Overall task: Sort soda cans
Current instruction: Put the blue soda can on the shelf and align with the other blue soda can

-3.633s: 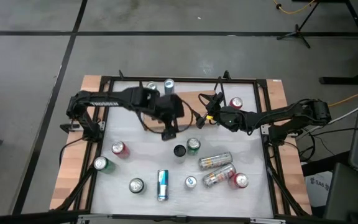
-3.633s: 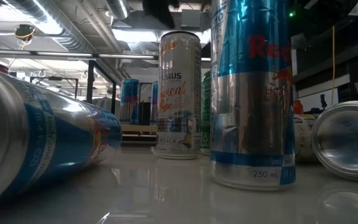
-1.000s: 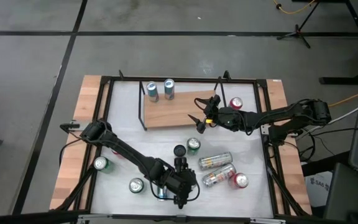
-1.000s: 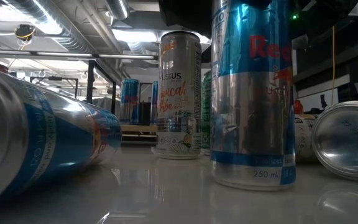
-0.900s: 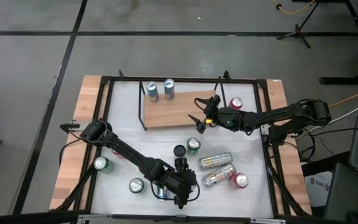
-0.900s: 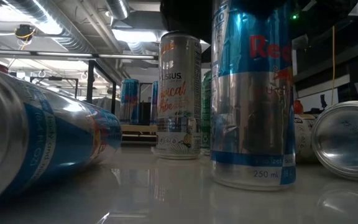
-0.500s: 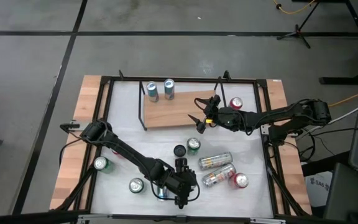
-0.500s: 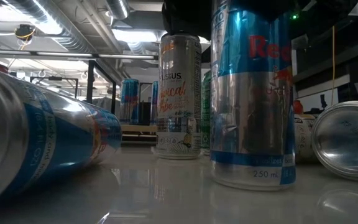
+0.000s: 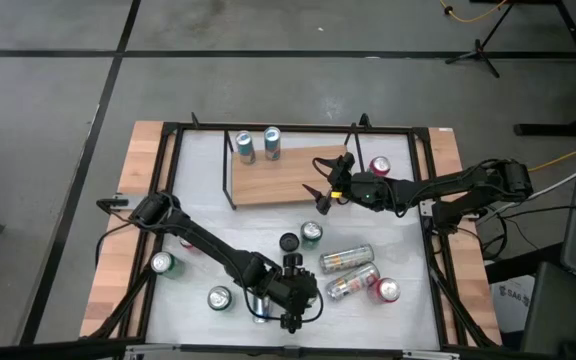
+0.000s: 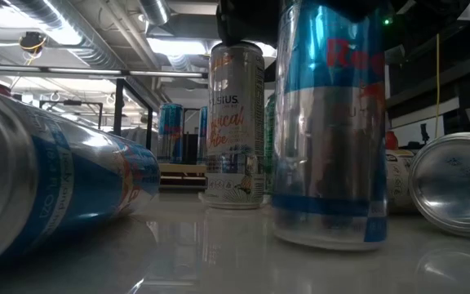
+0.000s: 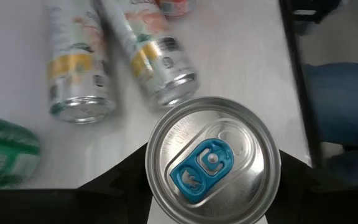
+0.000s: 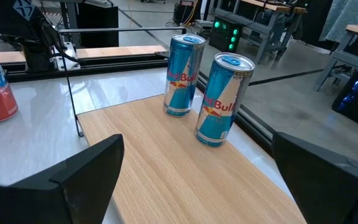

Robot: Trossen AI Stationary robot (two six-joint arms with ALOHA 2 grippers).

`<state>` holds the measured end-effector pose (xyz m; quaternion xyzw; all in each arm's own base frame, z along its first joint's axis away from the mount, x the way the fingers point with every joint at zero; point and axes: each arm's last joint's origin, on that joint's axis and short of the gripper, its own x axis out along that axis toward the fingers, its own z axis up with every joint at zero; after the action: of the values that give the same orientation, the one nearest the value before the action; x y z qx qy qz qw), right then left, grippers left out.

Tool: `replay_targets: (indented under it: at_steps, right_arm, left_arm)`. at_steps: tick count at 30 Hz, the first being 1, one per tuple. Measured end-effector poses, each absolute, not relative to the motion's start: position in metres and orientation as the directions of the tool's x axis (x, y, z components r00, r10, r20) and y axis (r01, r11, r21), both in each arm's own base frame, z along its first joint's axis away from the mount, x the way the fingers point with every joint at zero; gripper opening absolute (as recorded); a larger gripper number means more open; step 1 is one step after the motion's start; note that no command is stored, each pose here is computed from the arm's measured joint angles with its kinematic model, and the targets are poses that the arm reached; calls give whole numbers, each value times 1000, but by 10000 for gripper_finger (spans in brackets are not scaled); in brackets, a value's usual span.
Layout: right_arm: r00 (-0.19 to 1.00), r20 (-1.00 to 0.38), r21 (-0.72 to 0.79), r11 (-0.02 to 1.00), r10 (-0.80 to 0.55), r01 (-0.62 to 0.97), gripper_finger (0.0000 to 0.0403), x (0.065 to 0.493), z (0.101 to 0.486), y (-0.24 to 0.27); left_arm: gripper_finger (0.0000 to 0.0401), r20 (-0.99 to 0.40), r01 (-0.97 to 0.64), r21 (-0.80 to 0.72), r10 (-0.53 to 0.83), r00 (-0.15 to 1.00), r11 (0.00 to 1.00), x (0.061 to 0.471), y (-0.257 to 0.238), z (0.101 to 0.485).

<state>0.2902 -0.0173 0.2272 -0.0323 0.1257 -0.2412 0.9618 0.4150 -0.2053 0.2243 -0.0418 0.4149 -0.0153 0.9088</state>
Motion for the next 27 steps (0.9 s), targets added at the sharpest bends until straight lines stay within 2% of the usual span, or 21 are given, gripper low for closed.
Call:
replay_targets:
  at_steps: [8,16,27]
  right_arm:
    - [861,-186,-105,881,-473,461,399,284,240,-17]
    - [867,-125,-100,876,-482,472,399,266,265,-17]
    - [799,-53,-152,796,-599,586,399,251,284,-20]
  left_arm:
    - [208,-696,97,-178,-195,691,979,424,-194,261]
    - [209,-641,142,-157,-210,738,977,418,-164,300]
    - [209,-573,203,-129,-240,784,971,399,-118,353]
